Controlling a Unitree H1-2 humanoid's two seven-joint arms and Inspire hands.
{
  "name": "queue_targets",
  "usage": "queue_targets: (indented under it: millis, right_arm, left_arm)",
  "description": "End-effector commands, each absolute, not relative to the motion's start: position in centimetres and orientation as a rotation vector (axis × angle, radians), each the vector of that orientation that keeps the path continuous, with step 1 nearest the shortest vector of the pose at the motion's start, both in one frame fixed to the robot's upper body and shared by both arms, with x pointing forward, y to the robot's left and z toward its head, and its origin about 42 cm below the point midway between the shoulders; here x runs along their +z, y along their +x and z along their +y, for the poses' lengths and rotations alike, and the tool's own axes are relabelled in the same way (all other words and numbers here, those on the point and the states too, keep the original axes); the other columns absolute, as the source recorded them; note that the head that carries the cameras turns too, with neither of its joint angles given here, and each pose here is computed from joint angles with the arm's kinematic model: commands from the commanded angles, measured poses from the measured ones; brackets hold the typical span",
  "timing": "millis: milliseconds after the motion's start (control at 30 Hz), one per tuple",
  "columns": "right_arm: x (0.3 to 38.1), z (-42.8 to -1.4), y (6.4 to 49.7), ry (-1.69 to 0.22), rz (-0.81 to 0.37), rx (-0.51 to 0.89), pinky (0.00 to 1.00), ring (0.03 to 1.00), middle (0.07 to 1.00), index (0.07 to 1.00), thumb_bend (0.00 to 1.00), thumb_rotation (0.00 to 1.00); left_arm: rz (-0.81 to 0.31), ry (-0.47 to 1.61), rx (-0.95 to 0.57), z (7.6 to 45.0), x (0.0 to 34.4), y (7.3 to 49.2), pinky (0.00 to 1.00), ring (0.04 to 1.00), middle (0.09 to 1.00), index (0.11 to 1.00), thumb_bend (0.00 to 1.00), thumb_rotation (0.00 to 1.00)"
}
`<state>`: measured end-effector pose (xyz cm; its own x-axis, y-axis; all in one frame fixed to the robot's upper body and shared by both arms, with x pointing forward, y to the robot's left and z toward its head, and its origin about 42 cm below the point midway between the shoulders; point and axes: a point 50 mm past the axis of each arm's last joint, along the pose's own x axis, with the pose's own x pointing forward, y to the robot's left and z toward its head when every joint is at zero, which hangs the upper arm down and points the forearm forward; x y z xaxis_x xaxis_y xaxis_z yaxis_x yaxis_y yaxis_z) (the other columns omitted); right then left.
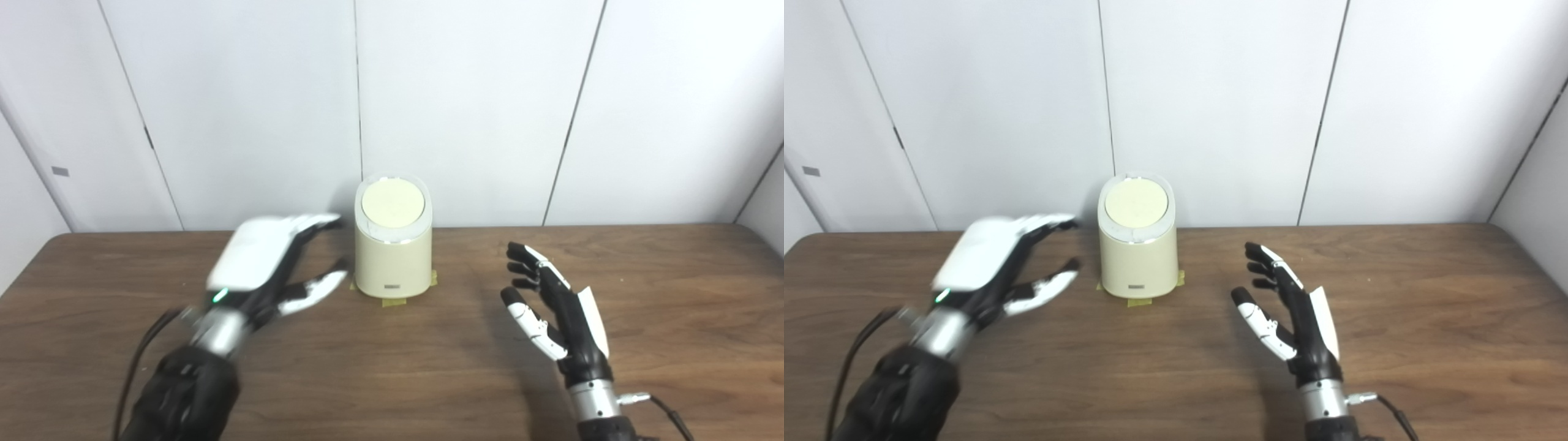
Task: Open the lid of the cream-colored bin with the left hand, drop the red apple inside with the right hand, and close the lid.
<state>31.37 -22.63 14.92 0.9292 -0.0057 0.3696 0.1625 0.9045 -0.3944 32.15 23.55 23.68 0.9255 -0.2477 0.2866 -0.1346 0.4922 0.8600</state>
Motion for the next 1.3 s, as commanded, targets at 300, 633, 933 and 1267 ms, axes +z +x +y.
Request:
queue_targets:
  millis: [300,633,933,1267]
  right_arm:
    - [15.8,-23.6,31.9,-0.349,-0.424,-0.123,0.64,0.724,0.752,0.750,0.28,0.54]
    - [14.6,-23.5,32.4,-0.332,-0.438,-0.159,0.58,0.681,0.710,0.705,0.27,0.44]
    - [13.2,-23.7,33.0,-0.273,-0.377,-0.173,0.55,0.648,0.671,0.664,0.31,0.28]
    - [12.8,-23.6,33.4,-0.198,-0.328,-0.182,0.56,0.655,0.672,0.668,0.27,0.16]
  left_arm:
    - [-0.514,0.629,0.061,26.1,16.8,30.4,0.62,0.731,0.752,0.744,0.22,0.42]
    - [-0.464,0.458,0.127,26.1,12.3,30.8,0.60,0.691,0.715,0.717,0.20,0.49]
    - [-0.472,0.484,0.130,25.5,11.9,31.6,0.56,0.660,0.685,0.678,0.23,0.33]
    - [-0.466,0.505,0.139,25.8,12.1,31.6,0.56,0.659,0.682,0.677,0.22,0.29]
